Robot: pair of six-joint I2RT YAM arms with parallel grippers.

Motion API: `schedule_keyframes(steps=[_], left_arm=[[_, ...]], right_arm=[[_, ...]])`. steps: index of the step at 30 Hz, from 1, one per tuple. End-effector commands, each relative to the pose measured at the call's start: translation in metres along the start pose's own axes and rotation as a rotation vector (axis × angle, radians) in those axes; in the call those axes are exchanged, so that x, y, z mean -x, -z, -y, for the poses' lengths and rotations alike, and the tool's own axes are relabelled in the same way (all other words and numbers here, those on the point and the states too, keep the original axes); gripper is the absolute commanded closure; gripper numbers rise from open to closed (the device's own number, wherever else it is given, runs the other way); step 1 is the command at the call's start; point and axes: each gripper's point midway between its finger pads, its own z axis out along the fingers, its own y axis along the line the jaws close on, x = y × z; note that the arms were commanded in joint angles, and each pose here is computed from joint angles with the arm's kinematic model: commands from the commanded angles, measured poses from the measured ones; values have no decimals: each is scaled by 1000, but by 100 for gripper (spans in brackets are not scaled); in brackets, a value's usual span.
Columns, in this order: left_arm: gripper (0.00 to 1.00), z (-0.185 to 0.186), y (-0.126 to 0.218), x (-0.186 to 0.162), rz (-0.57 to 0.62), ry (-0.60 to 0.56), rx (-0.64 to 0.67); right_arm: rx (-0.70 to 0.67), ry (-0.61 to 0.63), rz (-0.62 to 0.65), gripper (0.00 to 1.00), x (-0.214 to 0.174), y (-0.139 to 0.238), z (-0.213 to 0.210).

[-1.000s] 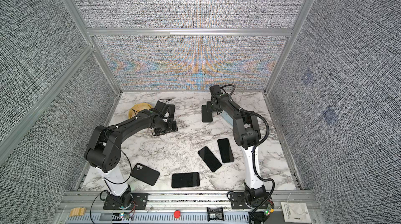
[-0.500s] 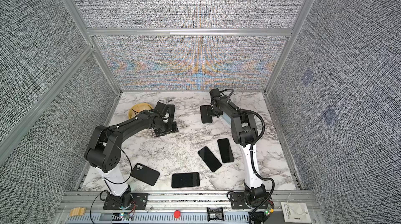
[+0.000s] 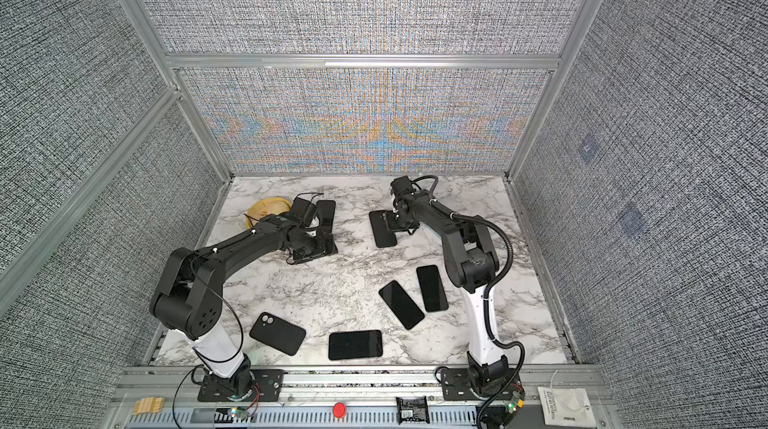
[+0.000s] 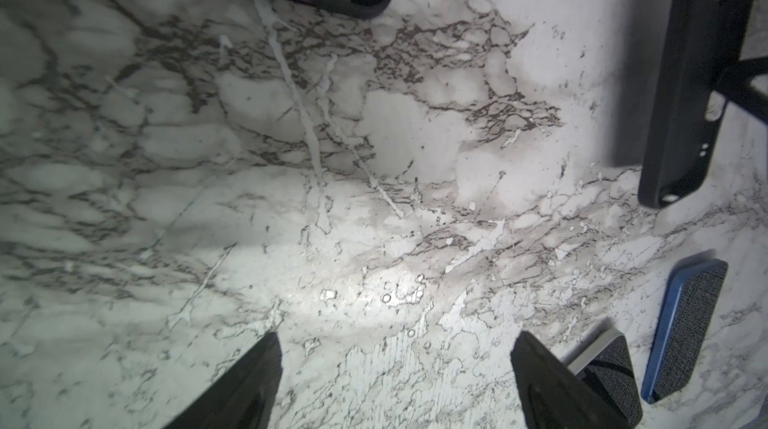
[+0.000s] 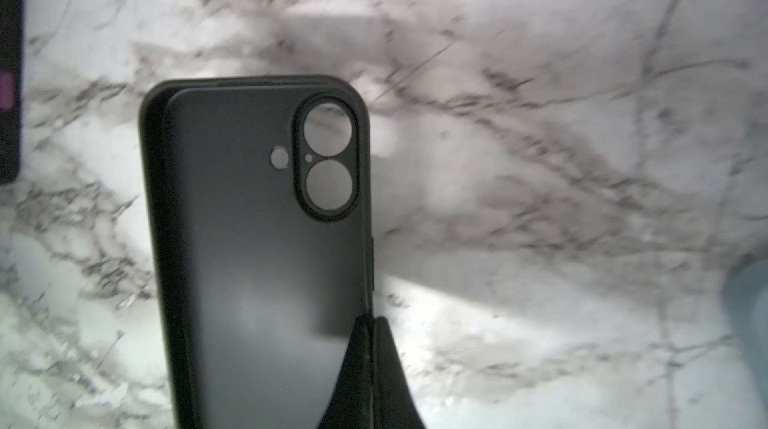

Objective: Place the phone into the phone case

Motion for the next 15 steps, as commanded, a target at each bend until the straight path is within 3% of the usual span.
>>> schedule_keyframes(steps=[1,15], left_arm=[[12,-6,5,1,20,15,8],[12,-15,15,-8,37,25,23]], right_arm=[[48,51,-27,99,-18,-3,-33],[110,162,-99,98,-72,-10,-105]])
